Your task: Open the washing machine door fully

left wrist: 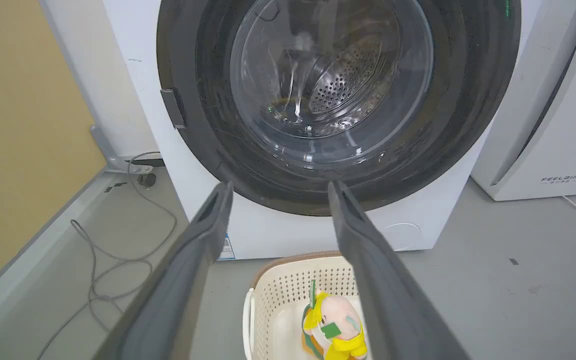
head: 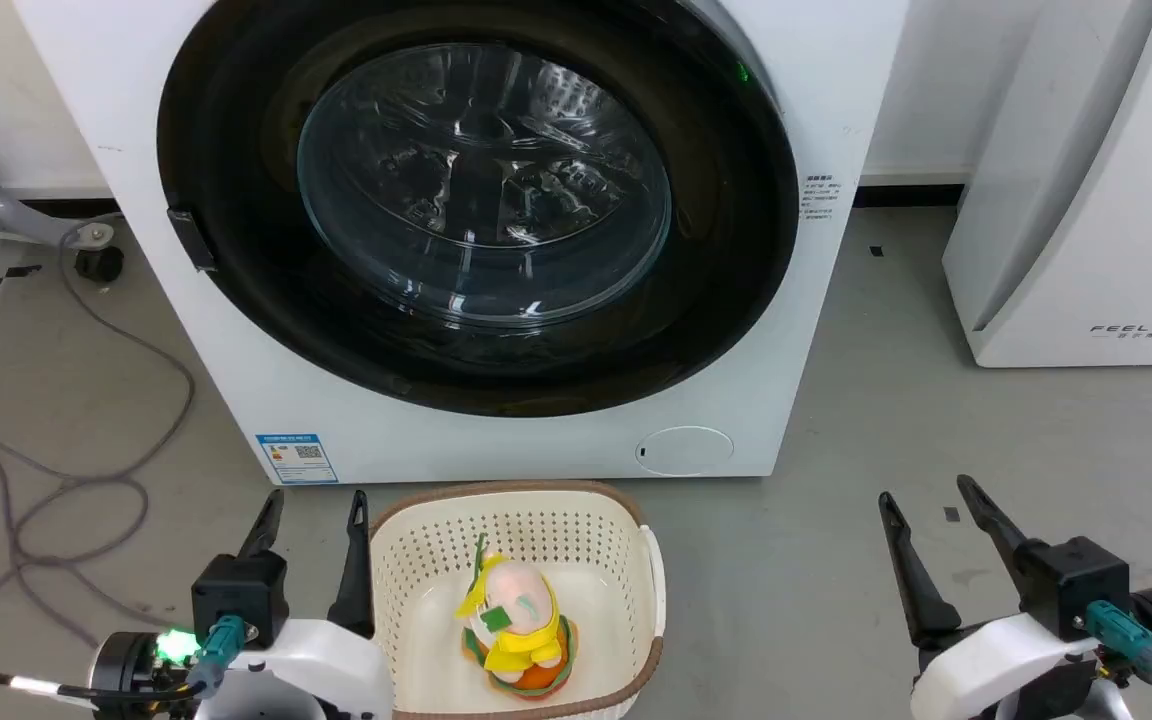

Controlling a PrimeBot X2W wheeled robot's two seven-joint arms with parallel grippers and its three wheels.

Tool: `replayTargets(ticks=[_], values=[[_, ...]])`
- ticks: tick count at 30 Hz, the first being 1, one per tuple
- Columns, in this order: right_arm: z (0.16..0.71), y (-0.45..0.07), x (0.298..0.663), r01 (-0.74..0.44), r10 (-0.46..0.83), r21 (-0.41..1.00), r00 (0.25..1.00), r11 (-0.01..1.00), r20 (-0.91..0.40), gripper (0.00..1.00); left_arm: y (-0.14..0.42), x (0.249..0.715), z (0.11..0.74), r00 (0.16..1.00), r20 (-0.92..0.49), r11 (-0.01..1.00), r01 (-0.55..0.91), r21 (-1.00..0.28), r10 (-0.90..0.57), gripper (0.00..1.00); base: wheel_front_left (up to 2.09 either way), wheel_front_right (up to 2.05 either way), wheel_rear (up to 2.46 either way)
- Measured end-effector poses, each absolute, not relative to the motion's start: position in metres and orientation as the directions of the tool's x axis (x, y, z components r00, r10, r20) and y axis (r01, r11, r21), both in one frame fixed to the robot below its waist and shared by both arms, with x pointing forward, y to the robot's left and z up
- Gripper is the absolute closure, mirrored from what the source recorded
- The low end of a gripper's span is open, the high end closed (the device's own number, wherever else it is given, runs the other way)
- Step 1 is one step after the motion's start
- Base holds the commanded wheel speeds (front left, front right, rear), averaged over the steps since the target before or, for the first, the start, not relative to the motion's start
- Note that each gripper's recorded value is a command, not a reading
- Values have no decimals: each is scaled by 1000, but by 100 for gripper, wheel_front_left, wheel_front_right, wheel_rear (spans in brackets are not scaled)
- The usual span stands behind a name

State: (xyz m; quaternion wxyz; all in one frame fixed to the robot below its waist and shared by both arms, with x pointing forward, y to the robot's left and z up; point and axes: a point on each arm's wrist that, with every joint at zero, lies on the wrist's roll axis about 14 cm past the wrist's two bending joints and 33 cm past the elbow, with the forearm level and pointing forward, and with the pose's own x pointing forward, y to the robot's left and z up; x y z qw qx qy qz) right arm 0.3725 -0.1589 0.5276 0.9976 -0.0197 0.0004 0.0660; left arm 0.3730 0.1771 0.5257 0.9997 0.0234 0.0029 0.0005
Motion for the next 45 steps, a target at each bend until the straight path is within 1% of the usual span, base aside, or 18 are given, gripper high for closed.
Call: replayTargets(ticks=[3,4,5,13,19,27,33,37,45], values=[[528,-159,372,-131,131,-32,991,991,2,0,175,373,525,1000,-3,999,6,47,-6,0,0,0,0],[528,-159,372,-131,131,-31,991,991,3,85,174,373,525,1000,-4,999,8,46,-8,0,0,0,0],[528,-159,372,-130,130,-30,991,991,5,100,174,373,524,1000,-3,999,10,46,-10,0,0,0,0],[529,-160,371,-127,128,-9,992,992,16,100,170,373,524,1000,3,999,25,34,-26,0,0,0,0],[529,-159,371,-132,130,73,991,989,30,100,168,373,524,999,11,999,31,22,-31,0,0,0,0],[532,-157,371,-139,127,252,990,958,64,100,165,372,523,999,18,999,45,2,-45,0,0,0,0],[536,-162,373,-127,99,382,991,915,92,100,162,372,521,998,18,998,55,-9,-55,0,0,0,0],[539,-171,376,-108,65,478,992,872,107,100,161,374,520,998,19,998,61,-17,-61,0,0,0,0],[551,-190,397,-88,-13,635,988,768,153,100,158,382,521,997,35,997,68,-25,-67,0,0,0,0]])
